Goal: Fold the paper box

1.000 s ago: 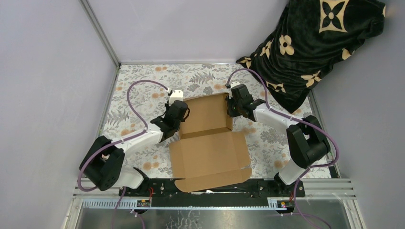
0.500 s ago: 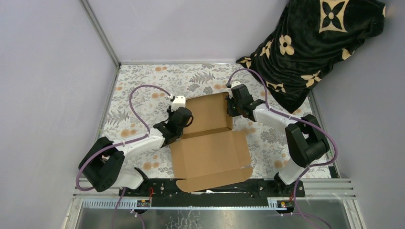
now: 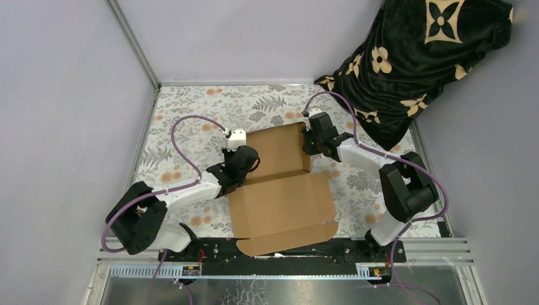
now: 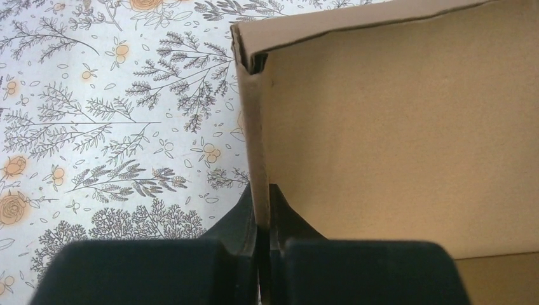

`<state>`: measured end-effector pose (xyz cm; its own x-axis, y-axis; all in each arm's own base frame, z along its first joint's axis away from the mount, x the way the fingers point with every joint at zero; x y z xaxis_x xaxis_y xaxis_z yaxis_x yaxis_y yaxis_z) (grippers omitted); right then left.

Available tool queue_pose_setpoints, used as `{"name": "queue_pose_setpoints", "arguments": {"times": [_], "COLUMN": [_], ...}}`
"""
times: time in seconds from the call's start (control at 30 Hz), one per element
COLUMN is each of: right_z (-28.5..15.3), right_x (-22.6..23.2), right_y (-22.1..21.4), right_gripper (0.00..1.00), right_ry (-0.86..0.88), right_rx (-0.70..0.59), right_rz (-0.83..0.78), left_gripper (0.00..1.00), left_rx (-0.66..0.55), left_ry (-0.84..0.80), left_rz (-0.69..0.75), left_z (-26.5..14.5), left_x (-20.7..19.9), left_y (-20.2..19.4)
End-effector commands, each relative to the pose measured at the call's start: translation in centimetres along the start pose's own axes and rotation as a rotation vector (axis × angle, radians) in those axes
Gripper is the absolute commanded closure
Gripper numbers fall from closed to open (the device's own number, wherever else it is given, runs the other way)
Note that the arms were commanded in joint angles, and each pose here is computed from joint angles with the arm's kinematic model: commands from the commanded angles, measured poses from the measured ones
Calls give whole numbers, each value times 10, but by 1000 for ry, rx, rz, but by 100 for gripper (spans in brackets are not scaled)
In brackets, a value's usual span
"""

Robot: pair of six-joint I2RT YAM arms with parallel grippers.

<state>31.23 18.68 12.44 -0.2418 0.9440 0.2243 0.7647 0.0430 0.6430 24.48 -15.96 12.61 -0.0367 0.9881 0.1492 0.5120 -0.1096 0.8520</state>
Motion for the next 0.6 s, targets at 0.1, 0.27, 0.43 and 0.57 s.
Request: {"name": "queue_pose_setpoints", "arguments": {"times": [0.1, 0.27, 0.43, 0.57], "right_z": [7, 3, -3, -8], "right_x": [-3, -2, -2, -5], "right_y": [-30, -27, -21, -17], "right_gripper": [100, 100, 100, 100], "right_ry": [6, 12, 6, -2], "right_rx": [122, 109, 89, 73], "right_rz": [24, 24, 14, 15], "left_gripper": [100, 100, 100, 100], "left_rx": [73, 64, 57, 56], "left_ry": [-91, -18, 86, 148], "left_rz": [34, 77, 168, 196], "left_z": [-7, 1, 8, 10], "left_x": [-24, -28, -32, -29], "left_y": [-17, -10, -6, -6]}}
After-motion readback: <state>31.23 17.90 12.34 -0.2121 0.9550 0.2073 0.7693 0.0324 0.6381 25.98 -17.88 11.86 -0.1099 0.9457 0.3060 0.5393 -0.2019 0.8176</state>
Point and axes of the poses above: each gripper's point midway between its finger pads, its own z axis out along the fingers, its own x axis along the line the jaws close on, y = z × x, the point moved 8 cm from there along -z, back along the fingers, and after that the axes turned 6 degrees about z, right-handed, at the moved point
